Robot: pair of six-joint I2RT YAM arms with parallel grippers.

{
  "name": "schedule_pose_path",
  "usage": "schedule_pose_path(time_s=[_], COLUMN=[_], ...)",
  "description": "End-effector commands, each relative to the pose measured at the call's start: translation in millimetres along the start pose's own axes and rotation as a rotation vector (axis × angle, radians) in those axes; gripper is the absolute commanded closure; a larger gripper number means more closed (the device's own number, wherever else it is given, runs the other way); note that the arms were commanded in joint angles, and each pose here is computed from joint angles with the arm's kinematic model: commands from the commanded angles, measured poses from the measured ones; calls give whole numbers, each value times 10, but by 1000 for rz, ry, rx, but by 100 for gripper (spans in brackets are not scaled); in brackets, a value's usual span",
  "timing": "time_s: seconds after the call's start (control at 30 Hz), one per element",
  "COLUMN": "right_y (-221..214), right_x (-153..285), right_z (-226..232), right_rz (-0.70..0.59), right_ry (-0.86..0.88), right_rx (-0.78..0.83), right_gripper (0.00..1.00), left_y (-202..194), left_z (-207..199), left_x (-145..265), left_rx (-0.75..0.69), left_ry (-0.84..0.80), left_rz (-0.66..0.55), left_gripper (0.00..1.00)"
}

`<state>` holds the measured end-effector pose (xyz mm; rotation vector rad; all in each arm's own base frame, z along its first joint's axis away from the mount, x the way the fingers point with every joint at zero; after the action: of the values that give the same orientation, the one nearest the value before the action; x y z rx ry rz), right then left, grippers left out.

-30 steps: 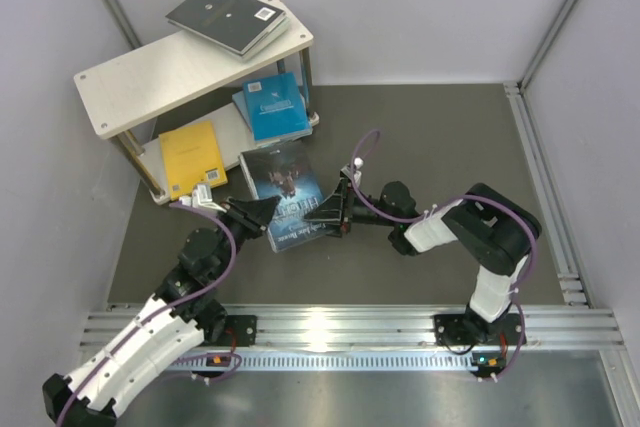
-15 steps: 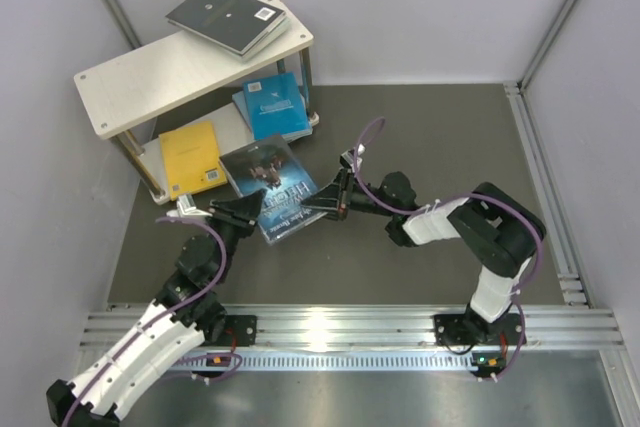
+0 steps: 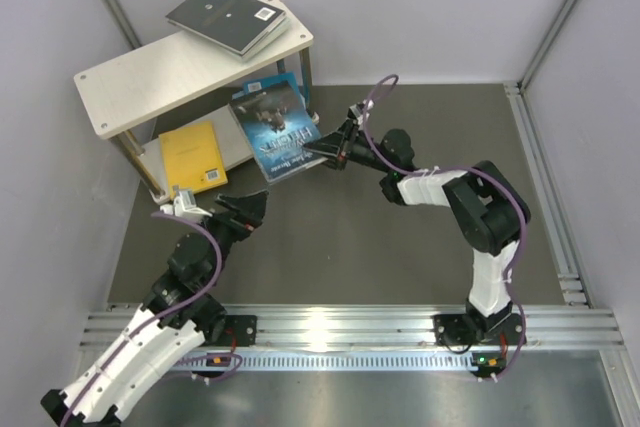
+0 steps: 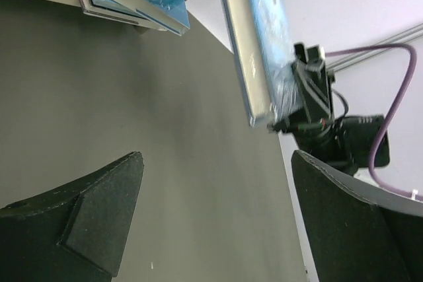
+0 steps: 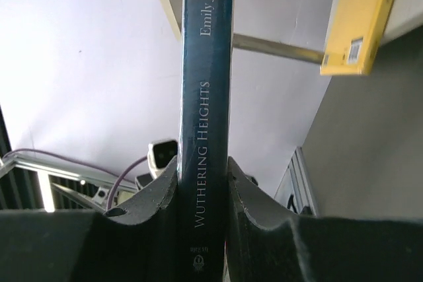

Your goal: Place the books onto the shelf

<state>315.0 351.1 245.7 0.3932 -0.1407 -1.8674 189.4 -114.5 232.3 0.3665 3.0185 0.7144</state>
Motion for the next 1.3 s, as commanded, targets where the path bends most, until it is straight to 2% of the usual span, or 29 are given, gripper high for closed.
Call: schedule_pose_path(time_s=[0.0, 0.13, 0.17, 0.2, 0.23, 0.3, 0.63, 0.83, 1.1, 1.17, 1.2, 1.23, 1.27], right_y=[291, 537, 615, 638, 705, 754, 1288, 1428, 1556, 1555, 1567, 1557, 1555], right_x=[-189, -402, -479, -528, -598, -668, -1039, -1023, -955, -958, -945, -938, -932], right_z=[622, 304, 360, 183, 240, 39, -233, -485, -729, -761, -779, -808, -817], right_rz=[-44, -63, -70, -65, -68, -72, -149, -172, -199, -191, -192, -186, -183], right_ry=[201, 92, 102, 62, 77, 29, -140, -261, -318, -332, -337, -347, -354], right_rx=[224, 253, 270, 243, 264, 240, 335, 332, 309, 303, 302, 302, 307], right_gripper=[100, 100, 100, 100, 100, 100, 100, 100, 100, 87, 75, 46, 35], left_y=[104, 105, 119, 114, 115, 136, 129, 147, 133, 128, 128, 127, 127], left_z=[-57, -30, -43, -1, 12, 64, 197, 201, 212, 217, 217, 219, 223], left_x=[115, 230, 262, 303, 326, 396, 531, 536, 513, 506, 506, 501, 499], left_rx=[-39, -36, -30, -27, -25, -15, 8, -1, 0, -3, -3, -3, -4], left_ry=[2, 23, 25, 41, 44, 57, 78, 84, 82, 80, 80, 81, 82], left_rz=[-6, 30, 34, 43, 46, 42, 51, 44, 42, 41, 41, 40, 38], left_gripper=[1, 1, 1, 1, 1, 2, 3, 4, 4, 4, 4, 4, 4])
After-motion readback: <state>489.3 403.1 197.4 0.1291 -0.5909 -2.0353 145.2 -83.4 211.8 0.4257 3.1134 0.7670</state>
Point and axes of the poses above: each gripper's point midway between its finger pads, its own x axis back along the fingers, its own z axis along the line the jaws close on, y = z × x, the point moved 4 cm from there along x, back along the fingers, and after that the axes turned 9 degrees about x, right-handed, at the moved point
